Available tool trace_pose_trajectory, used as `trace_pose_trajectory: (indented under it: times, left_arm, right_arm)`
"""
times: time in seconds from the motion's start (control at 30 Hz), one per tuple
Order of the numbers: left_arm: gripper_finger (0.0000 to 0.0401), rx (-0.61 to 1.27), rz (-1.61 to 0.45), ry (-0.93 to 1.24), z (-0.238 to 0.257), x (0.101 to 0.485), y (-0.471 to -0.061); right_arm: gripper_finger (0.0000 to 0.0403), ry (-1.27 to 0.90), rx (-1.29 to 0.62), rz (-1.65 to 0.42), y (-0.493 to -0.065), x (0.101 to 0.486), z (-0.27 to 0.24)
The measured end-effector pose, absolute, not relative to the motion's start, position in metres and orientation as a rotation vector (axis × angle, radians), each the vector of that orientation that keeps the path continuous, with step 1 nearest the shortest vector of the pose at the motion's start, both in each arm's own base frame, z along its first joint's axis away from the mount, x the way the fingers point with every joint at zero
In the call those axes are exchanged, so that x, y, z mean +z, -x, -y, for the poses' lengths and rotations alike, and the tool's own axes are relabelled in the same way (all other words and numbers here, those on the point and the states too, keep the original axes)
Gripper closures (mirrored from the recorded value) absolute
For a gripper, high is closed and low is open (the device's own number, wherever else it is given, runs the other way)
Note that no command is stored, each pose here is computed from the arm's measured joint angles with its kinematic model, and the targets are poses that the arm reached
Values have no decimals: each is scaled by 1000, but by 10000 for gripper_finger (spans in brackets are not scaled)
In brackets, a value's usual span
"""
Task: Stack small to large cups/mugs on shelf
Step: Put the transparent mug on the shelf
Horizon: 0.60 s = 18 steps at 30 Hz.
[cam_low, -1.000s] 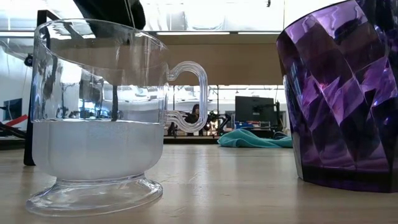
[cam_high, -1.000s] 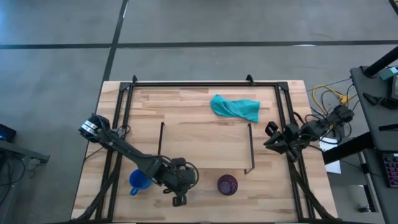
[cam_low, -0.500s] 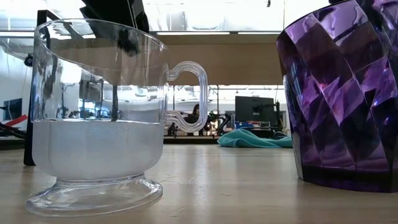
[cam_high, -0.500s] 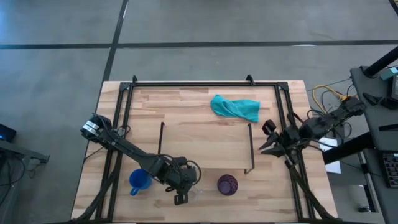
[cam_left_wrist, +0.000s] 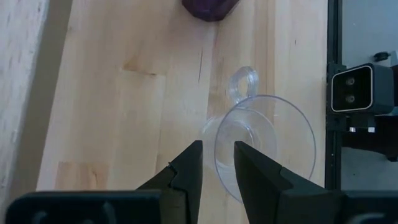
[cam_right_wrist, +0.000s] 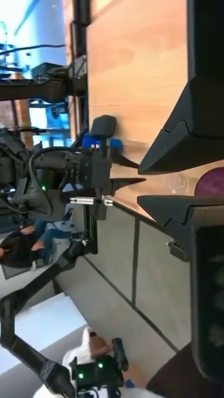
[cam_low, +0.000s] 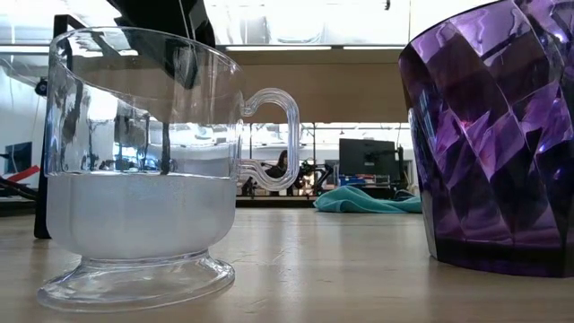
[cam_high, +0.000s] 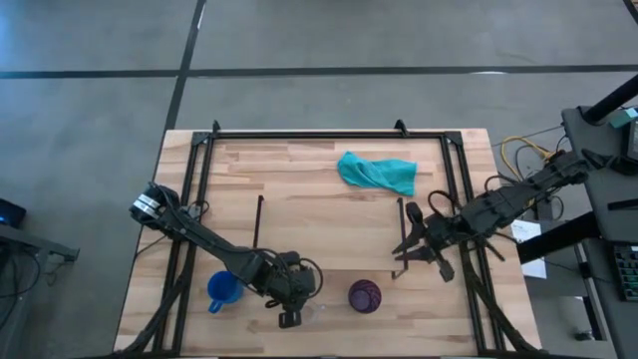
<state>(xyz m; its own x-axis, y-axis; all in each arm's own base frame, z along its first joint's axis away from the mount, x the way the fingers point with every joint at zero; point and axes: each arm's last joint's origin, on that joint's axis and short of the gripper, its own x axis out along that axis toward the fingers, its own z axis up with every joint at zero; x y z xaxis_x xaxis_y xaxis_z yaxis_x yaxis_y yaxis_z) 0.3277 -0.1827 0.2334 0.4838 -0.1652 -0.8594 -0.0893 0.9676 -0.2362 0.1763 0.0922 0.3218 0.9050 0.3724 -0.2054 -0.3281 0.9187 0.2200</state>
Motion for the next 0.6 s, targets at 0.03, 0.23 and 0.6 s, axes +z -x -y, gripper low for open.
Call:
trace_pose_trajectory:
  times: [0.03,0.23,0.6]
  left_arm:
    - [324,-47,-1068,264,183,233,-328]
    - [324,-48,-1070,271,183,233,-328]
    - [324,-92,-1072,359,200,243,-325]
  right_arm:
    - [344,-197,362,-253,-179,323,-94]
    - [344,-200,355,-288,-191,322,-100]
    - [344,-187,349,-328,-192,318,-101]
